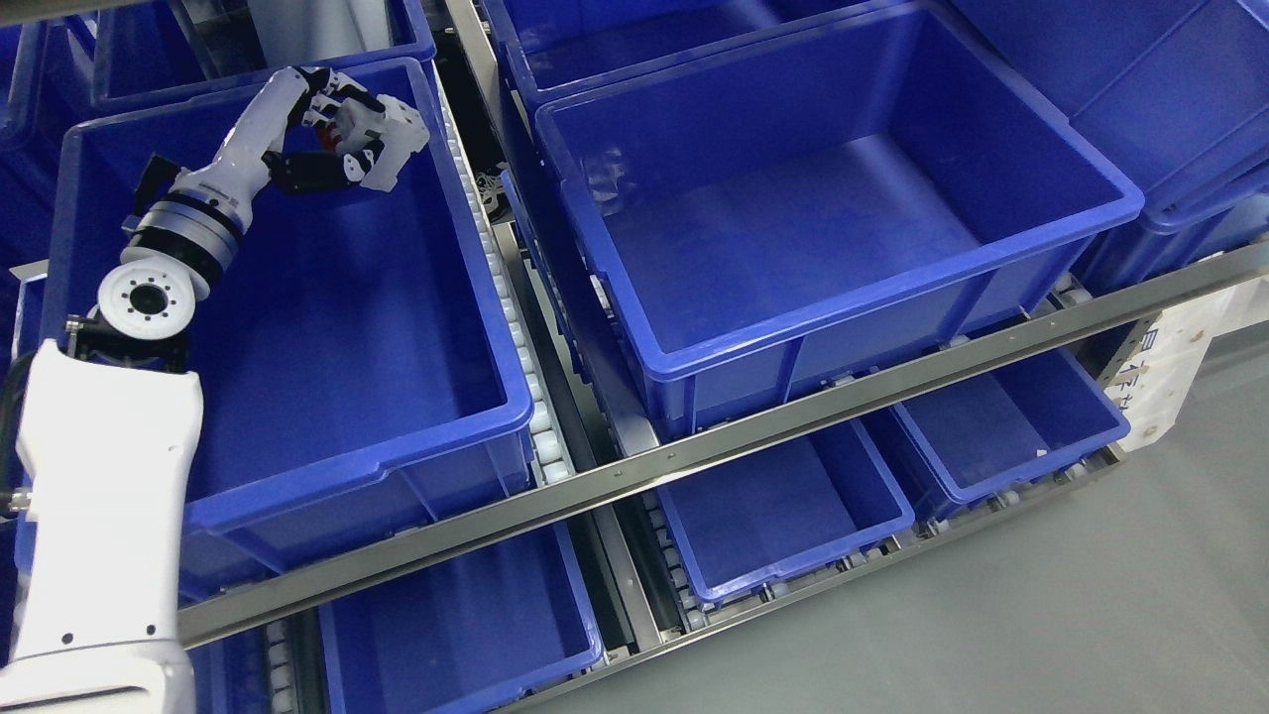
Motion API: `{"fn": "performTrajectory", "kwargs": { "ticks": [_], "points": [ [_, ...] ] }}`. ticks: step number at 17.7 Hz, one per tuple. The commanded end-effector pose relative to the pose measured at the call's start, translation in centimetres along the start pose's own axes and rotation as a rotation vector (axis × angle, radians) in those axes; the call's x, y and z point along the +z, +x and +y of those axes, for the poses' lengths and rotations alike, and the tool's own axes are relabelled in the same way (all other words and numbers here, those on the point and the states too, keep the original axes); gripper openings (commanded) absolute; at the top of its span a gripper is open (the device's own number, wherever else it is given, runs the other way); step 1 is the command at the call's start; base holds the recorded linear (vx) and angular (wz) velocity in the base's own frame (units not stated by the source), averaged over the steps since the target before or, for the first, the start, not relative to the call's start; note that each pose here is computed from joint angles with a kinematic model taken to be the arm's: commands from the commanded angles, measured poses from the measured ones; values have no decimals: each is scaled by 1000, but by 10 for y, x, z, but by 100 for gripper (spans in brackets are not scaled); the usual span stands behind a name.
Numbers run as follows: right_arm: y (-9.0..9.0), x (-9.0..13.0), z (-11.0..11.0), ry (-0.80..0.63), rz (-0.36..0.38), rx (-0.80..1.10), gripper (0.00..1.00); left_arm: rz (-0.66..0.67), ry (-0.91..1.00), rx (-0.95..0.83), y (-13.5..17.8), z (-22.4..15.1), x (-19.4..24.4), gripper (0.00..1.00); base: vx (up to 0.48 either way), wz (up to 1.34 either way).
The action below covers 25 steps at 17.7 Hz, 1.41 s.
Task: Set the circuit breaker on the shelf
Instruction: 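Lower the left hand with the breaker into the nearest blue bin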
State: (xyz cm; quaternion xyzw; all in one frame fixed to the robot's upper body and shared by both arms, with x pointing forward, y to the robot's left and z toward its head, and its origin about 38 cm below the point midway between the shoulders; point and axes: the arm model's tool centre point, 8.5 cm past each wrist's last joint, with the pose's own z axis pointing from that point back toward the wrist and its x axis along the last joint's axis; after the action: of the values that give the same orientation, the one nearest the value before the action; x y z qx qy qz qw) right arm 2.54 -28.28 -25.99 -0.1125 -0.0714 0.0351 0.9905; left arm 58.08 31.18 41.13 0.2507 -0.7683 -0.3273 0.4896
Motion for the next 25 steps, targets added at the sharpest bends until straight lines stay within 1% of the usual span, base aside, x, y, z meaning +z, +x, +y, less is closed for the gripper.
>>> {"fn": "performTrajectory", "kwargs": {
  "ticks": [1, 3, 5, 7, 9, 11, 15, 17, 18, 22, 25],
  "points": [
    [-7, -1, -10, -17, 64, 32, 100, 205, -72, -31, -70, 10, 12, 12, 41, -15],
    [-7, -1, -10, -17, 64, 32, 100, 225, -81, -71, -77, 19, 16, 12, 31, -7],
    [-7, -1, -10, -17, 64, 32, 100, 221, -138, -126, -70, 12, 9, 13, 18, 0],
    [-7, -1, -10, -17, 64, 32, 100, 239, -212, -178, -70, -9, 3, 14, 0, 0],
    [-7, -1, -10, -17, 64, 32, 100, 238, -267, -185, -63, -30, -8, 14, 0, 0],
    [-7, -1, -10, -17, 64, 32, 100, 241, -296, -185, -55, -39, -18, 14, 0, 0],
    [-7, -1, -10, -17, 64, 32, 100, 256, -313, -193, -59, -44, -17, 19, 0, 0],
    [-7, -1, -10, -17, 64, 32, 100, 266, -312, -195, -63, -41, -14, 24, 0, 0],
    [-7, -1, -10, -17, 64, 32, 100, 270, -311, -197, -64, -40, -13, 29, 0, 0],
    [-7, -1, -10, -17, 64, 32, 100, 288, -300, -205, -71, -30, -8, 53, 0, 0],
    [-7, -1, -10, -17, 64, 32, 100, 293, -289, -201, -74, -25, -6, 62, 0, 0]
  ]
}}
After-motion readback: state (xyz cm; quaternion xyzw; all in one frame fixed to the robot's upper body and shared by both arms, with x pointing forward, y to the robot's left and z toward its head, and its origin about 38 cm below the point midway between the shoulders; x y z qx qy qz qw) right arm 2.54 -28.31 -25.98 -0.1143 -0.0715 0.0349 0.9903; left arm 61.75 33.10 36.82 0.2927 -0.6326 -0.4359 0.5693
